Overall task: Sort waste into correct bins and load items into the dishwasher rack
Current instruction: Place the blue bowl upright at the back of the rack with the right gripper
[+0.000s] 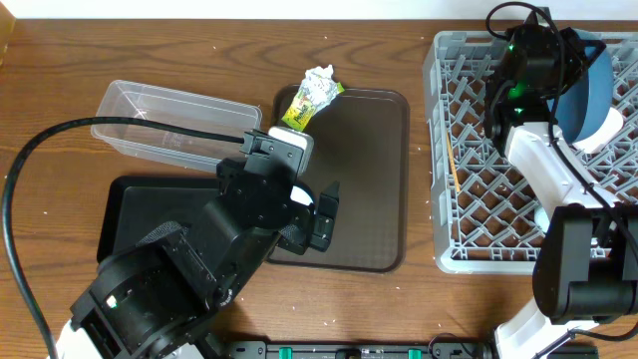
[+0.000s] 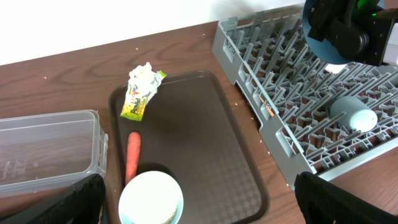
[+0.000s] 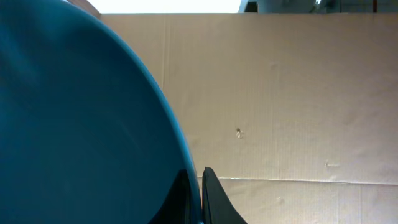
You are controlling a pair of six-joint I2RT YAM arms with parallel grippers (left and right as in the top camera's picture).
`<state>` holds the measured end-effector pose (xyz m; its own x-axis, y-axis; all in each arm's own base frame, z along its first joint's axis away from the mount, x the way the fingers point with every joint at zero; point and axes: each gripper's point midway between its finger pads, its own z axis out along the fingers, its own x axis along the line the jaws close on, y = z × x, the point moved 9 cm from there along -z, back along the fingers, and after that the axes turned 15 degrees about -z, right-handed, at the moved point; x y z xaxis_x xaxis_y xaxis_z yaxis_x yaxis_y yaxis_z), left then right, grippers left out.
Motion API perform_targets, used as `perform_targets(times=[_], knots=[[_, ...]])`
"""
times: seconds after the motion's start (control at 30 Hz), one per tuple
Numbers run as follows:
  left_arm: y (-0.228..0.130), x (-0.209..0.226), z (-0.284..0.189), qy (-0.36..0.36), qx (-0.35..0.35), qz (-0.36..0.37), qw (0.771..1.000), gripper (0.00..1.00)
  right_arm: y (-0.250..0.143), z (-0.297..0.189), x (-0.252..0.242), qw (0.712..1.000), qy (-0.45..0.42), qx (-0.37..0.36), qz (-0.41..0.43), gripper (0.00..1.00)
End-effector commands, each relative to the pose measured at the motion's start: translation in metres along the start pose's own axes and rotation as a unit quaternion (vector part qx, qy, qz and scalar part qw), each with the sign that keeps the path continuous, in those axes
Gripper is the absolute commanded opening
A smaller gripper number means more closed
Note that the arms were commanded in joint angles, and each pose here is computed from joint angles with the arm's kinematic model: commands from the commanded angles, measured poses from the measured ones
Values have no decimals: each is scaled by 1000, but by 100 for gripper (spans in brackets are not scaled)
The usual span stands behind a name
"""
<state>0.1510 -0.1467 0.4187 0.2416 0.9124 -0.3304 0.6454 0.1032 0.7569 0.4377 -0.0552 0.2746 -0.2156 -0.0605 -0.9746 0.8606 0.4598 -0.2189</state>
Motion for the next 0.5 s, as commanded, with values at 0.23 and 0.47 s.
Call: perform_targets(times=[0.23, 0.47], knots=[[-1, 2, -3, 4, 4, 6, 1000, 98, -1, 5, 9, 1000, 1, 18, 20, 1], [-1, 2, -1, 6, 6, 7, 1000, 98, -3, 8, 6, 1000, -2, 21, 11, 1]])
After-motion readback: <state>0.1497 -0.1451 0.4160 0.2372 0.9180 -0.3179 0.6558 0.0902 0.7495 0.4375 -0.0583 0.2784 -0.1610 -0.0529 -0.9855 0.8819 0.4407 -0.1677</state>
